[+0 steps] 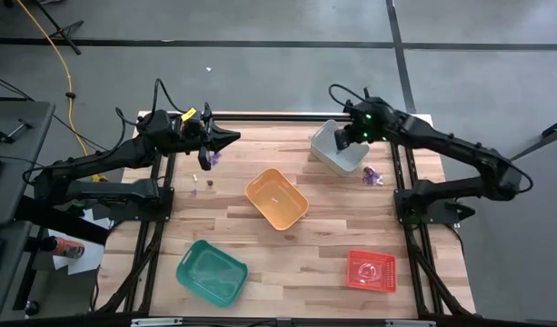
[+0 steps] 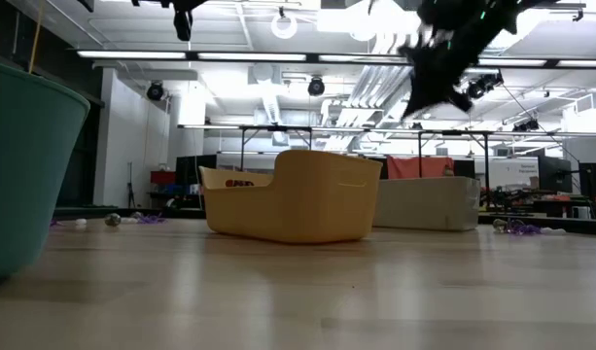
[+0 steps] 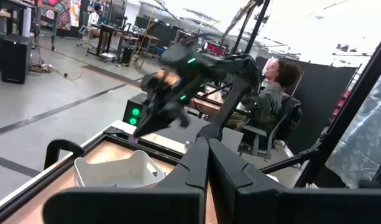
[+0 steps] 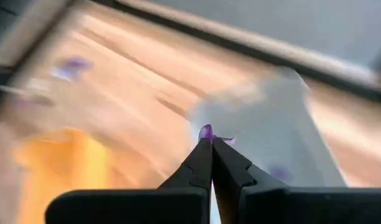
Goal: Sort Halloween decoration
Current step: Put the purple witch hat toy into the white bin
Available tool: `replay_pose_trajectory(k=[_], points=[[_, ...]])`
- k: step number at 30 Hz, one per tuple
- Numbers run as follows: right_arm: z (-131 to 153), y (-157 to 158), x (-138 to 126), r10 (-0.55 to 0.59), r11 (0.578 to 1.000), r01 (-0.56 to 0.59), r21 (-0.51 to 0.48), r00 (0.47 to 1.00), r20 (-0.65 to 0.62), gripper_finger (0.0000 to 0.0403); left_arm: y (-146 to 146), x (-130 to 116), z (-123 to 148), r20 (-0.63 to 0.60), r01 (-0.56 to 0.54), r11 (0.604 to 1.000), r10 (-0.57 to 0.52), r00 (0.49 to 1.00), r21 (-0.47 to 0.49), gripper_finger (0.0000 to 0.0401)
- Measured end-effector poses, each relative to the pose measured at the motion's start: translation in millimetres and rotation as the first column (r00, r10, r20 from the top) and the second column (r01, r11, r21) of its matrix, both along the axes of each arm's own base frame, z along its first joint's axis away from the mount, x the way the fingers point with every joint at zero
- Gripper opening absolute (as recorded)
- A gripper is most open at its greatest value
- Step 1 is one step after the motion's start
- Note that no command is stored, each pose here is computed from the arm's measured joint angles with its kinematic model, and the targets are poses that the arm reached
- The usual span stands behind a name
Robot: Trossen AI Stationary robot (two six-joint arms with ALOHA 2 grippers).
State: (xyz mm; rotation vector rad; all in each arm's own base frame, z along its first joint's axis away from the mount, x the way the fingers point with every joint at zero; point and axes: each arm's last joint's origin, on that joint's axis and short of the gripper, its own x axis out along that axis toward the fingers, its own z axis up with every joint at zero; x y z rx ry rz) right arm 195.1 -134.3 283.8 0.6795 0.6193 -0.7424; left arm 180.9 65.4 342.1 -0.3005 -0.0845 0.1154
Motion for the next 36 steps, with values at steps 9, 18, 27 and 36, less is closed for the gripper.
replay_pose_trajectory(k=[9,18,27,36], points=[[-62.7,-31.5,20.2,-0.069,0.976,0.113,0.187,0.971,-0.229,0.0000,0.0,0.0,-0.2,0.001,0.001,1.000,-0.001,1.000,-0.017,0.0000],[-106.9,-44.3,33.6,-0.158,0.940,0.253,0.231,0.919,-0.362,0.0000,0.1,0.0,-0.5,0.000,0.000,1.000,0.000,1.000,-0.017,0.0000],[-120.3,-50.4,41.1,-0.170,0.940,0.260,0.222,0.918,-0.357,0.0000,0.1,0.0,-0.5,0.000,-0.002,1.000,0.002,1.000,-0.017,0.0000],[-118.3,-50.2,40.4,-0.174,0.942,0.261,0.210,0.917,-0.358,0.0045,0.1,0.0,-0.5,0.000,-0.002,1.000,0.002,1.000,-0.016,0.0000]])
